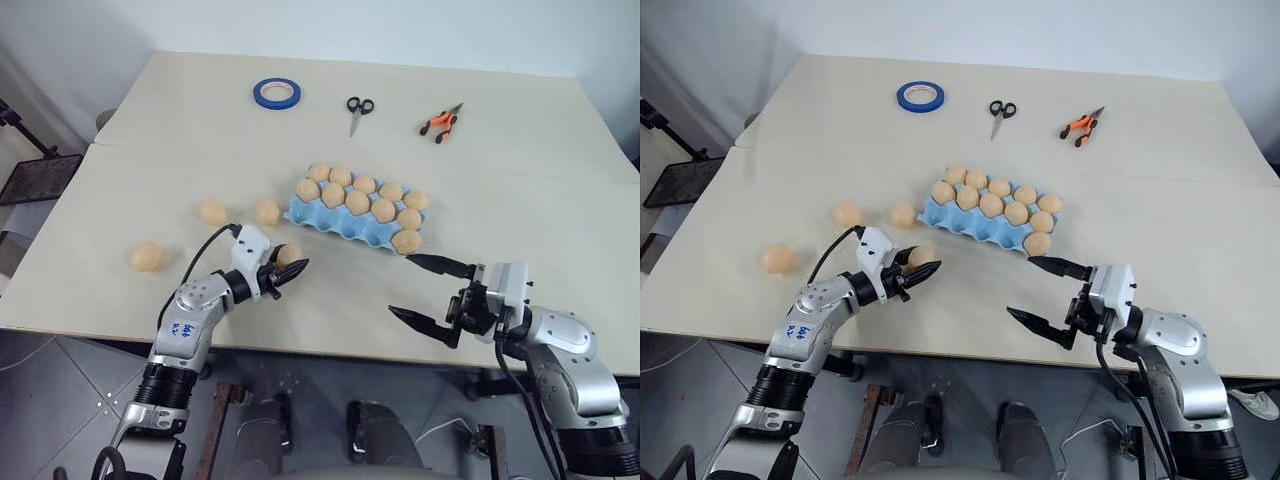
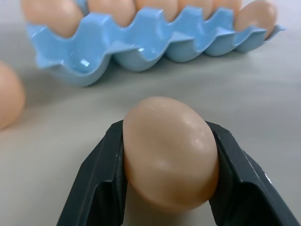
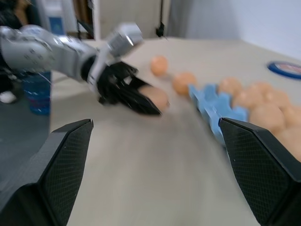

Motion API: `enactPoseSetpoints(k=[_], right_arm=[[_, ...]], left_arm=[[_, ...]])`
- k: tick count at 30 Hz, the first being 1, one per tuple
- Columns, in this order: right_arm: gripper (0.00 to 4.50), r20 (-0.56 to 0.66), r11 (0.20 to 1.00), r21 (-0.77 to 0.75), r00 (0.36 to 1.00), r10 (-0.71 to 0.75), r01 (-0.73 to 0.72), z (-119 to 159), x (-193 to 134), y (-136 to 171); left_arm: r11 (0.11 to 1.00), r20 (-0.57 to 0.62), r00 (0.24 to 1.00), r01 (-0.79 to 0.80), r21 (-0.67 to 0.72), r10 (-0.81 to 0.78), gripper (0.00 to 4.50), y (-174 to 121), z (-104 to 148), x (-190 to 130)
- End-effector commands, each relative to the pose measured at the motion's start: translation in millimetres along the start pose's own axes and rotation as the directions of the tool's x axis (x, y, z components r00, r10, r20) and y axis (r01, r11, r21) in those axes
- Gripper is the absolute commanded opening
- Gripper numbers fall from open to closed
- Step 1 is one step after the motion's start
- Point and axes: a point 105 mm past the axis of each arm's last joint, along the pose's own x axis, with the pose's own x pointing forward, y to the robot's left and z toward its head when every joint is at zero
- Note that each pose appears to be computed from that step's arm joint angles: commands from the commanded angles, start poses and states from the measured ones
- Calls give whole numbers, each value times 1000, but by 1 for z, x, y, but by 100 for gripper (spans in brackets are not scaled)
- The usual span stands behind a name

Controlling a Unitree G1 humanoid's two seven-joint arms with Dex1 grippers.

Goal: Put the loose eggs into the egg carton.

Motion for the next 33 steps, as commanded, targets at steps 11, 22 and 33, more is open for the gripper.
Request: enactPoseSetpoints(k=[11,22,33], right_arm=[[450,-60,959,-43,958,-281,279,1,-53,-14],[450,-27,941,-42,941,-336,335,5,-48,-2],[450,5,954,-44,955,-298,298,7,-35,-9]], left_arm=[[944,76,953,276,180,-293,178,-39,71,104],[902,71,912,384,198,-404,178,-62,76,132],[915,121,923,333,225,-366,336,-40,70,108]])
